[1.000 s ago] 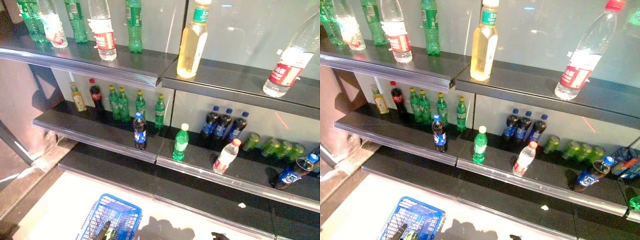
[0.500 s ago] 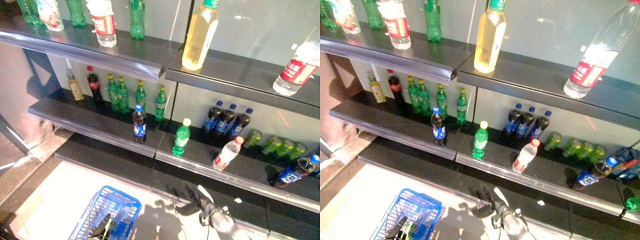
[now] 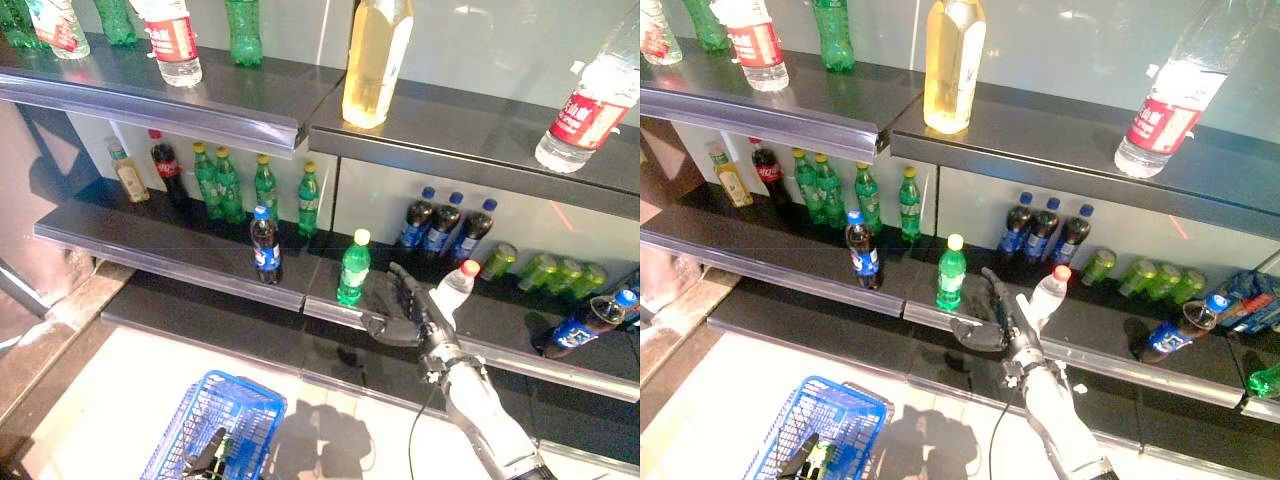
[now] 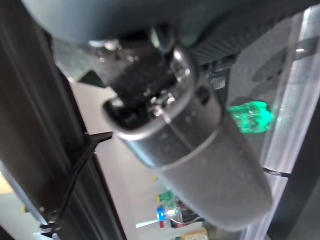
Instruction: Pick up the drink and place into the basket.
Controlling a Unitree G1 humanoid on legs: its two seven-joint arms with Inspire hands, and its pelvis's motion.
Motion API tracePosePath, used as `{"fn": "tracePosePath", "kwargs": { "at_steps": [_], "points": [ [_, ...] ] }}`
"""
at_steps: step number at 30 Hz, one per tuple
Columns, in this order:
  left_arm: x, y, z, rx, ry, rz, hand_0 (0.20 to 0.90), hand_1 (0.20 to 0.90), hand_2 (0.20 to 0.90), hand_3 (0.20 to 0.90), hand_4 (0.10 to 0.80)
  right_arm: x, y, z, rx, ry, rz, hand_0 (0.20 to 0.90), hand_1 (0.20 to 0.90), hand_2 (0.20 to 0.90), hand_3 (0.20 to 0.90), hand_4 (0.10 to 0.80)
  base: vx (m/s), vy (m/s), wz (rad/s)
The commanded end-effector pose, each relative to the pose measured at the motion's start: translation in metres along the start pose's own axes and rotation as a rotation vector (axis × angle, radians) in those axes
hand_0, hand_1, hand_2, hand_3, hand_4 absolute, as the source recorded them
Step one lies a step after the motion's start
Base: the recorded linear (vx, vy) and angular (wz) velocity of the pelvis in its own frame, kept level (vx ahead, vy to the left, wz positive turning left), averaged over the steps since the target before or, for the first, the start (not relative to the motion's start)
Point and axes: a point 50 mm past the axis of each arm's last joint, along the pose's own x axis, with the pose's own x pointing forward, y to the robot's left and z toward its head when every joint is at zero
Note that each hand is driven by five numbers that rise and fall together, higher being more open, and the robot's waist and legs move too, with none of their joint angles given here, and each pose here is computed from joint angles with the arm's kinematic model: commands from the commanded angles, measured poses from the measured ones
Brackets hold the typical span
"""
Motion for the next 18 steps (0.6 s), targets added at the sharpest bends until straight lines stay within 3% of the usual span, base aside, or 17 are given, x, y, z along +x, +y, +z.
{"fn": "tracePosePath", "kwargs": {
  "at_steps": [1,9,18],
  "points": [
    [-0.006,-0.023,-0.019,0.056,0.044,-0.091,0.300,0.300,0.300,0.200,0.100,0.020,-0.014,0.089,0.067,-0.414,-0.092,0.900,0.900,0.900,0.900,0.800,0.000,0.000,0.00],
    [-0.012,-0.057,-0.024,0.099,0.062,-0.164,0.300,0.300,0.300,0.200,0.100,0.041,-0.011,0.097,0.203,-0.435,-0.330,0.900,0.900,0.900,0.900,0.800,-0.021,0.034,0.12],
    [-0.023,-0.099,-0.025,0.084,0.075,-0.228,0.300,0.300,0.300,0.200,0.100,0.060,0.001,0.129,0.192,-0.508,-0.373,0.900,0.900,0.900,0.900,0.800,-0.042,0.068,0.06]
  ]
}}
